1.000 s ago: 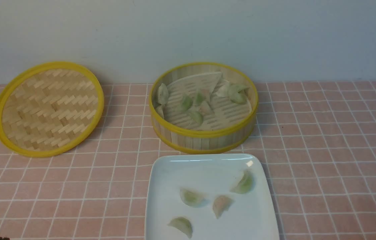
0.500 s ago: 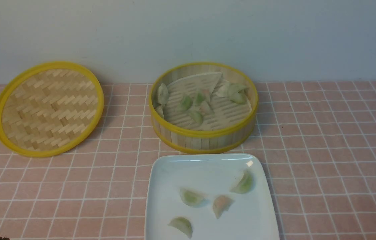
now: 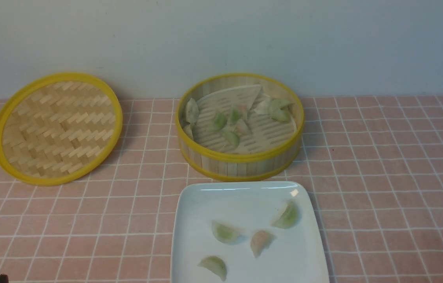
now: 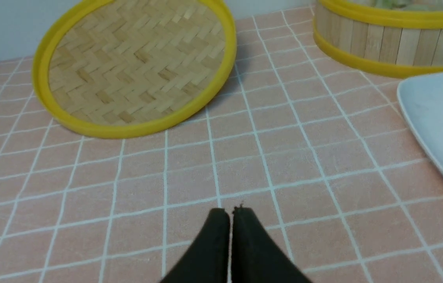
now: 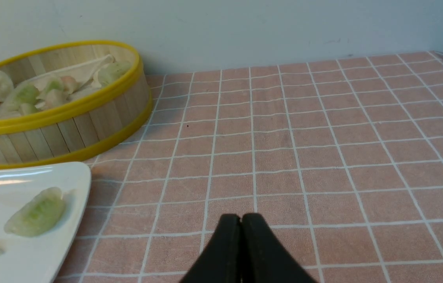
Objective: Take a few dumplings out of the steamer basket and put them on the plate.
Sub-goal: Use the left arm to grab a dumpling from the steamer
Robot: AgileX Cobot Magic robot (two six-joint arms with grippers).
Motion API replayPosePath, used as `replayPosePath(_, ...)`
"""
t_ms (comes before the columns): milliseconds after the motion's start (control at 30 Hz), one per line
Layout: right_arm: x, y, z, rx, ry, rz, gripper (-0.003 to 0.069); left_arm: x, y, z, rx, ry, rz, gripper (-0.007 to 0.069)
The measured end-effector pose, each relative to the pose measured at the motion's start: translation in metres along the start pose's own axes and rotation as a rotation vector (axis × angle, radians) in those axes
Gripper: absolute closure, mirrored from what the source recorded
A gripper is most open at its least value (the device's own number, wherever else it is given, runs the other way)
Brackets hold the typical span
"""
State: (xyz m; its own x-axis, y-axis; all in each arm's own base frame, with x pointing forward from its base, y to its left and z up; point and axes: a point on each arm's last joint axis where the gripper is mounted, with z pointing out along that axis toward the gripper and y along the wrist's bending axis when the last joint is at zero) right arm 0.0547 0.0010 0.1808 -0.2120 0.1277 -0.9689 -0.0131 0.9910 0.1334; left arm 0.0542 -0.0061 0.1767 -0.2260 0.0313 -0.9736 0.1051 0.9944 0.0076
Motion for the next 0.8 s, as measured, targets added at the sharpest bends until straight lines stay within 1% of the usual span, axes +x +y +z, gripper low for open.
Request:
replayPosePath(33,0.000,0.000,0.000,0.000,0.000,0.000,0.0673,-0.002,0.000,0.000,0.004,-0.025,-0.030,0.0631)
replayPosePath(133,0.000,0.000,0.000,-0.001,-0.002,0.001,0.0673,-0.016,-0.001,-0.001,0.023,-0.176,-0.187,0.0631)
replayPosePath(167,0.000,0.001,0.000,-0.008,-0.013,0.022,0.0673,-0.020,0.000,-0.002,0.026,-0.221,-0.226,0.0631)
replayPosePath(233,-0.004,0.003,0.001,-0.036,-0.059,0.107,0.0673,-0.028,0.002,-0.005,0.028,-0.317,-0.304,0.0631)
replayPosePath(267,-0.008,0.004,0.000,-0.060,-0.102,0.185,0.0673,-0.034,0.004,-0.007,0.028,-0.390,-0.363,0.0631)
replayPosePath(300,-0.010,0.005,0.000,-0.071,-0.122,0.219,0.0673,-0.035,0.004,-0.007,0.028,-0.402,-0.377,0.0631)
replayPosePath(333,-0.018,0.006,-0.002,-0.110,-0.209,0.339,0.0673,-0.043,0.008,-0.011,0.024,-0.502,-0.447,0.0631)
replayPosePath(400,-0.026,0.006,-0.004,-0.146,-0.289,0.465,0.0673,-0.051,0.012,-0.017,0.012,-0.619,-0.487,0.0631)
replayPosePath(433,-0.028,0.006,-0.005,-0.154,-0.312,0.491,0.0673,-0.054,0.013,-0.018,0.010,-0.645,-0.491,0.0631)
replayPosePath(467,-0.032,0.005,-0.006,-0.166,-0.358,0.529,0.0673,-0.065,0.014,-0.024,0.018,-0.687,-0.507,0.0631)
replayPosePath(500,-0.033,0.005,-0.006,-0.167,-0.371,0.528,0.0673,-0.068,0.013,-0.025,0.022,-0.688,-0.509,0.0631)
replayPosePath(533,-0.035,0.005,-0.007,-0.167,-0.394,0.514,0.0673,-0.085,0.012,-0.031,0.039,-0.695,-0.512,0.0631)
replayPosePath(633,-0.037,0.004,-0.008,-0.167,-0.421,0.506,0.0673,-0.122,0.007,-0.036,0.083,-0.594,-0.509,0.0631)
replayPosePath(667,-0.038,0.004,-0.008,-0.168,-0.426,0.512,0.0673,-0.137,0.003,-0.030,0.101,-0.474,-0.497,0.0631)
replayPosePath(700,-0.038,0.004,-0.008,-0.168,-0.427,0.514,0.0673,-0.145,0.002,-0.032,0.107,-0.471,-0.494,0.0631)
replayPosePath(733,-0.039,0.005,-0.009,-0.170,-0.410,0.526,0.0673,-0.159,-0.002,-0.021,0.121,-0.325,-0.470,0.0631)
replayPosePath(800,-0.051,0.009,-0.014,-0.183,-0.353,0.528,0.0673,-0.185,-0.009,-0.005,0.147,-0.119,-0.404,0.0631)
